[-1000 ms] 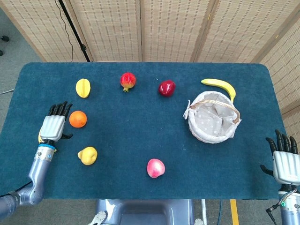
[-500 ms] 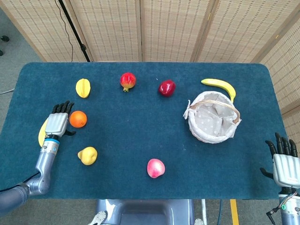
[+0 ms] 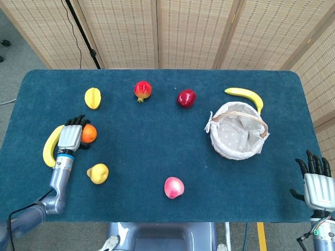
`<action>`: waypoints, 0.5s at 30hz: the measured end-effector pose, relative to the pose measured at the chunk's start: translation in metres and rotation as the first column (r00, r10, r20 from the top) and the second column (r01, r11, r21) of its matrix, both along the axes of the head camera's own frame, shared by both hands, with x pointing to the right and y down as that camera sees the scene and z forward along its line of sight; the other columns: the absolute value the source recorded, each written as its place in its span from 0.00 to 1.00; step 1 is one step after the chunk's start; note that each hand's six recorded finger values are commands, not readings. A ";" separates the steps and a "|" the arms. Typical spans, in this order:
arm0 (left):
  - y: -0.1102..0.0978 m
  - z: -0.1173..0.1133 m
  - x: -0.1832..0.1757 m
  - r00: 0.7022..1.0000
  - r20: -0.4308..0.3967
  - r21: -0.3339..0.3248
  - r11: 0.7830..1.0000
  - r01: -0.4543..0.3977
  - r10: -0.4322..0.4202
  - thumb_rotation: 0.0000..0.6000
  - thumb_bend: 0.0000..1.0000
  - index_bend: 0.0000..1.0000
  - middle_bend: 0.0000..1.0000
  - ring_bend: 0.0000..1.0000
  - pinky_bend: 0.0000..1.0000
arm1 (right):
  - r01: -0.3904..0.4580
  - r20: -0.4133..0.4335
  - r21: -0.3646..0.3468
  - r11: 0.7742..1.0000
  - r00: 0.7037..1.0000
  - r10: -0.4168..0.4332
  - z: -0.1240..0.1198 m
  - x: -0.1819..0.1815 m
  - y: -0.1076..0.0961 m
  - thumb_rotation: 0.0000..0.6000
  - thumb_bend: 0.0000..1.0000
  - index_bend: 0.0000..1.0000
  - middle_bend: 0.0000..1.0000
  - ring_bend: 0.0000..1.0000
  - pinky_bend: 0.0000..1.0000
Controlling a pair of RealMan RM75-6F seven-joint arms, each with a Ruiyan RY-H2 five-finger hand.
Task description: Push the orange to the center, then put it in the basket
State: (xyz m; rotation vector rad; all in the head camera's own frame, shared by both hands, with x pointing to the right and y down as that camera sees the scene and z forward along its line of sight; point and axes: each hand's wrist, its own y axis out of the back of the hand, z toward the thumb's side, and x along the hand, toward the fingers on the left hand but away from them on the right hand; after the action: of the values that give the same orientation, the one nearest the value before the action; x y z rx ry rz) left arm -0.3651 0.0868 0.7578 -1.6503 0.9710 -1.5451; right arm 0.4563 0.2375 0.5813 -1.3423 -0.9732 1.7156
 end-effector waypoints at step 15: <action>0.003 -0.009 0.011 0.997 -0.080 0.123 0.992 0.005 0.005 1.00 0.25 0.64 0.50 0.47 0.49 | -0.002 0.017 -0.020 1.000 1.000 0.003 0.006 -0.003 0.003 1.00 0.00 0.20 0.01 0.02 0.01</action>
State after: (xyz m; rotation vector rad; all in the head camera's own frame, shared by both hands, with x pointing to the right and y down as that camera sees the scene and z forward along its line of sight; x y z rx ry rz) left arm -0.3538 0.0902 0.7484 -1.6358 1.0872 -1.3989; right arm 0.4528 0.2406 0.5870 -1.3706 -0.9704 1.7224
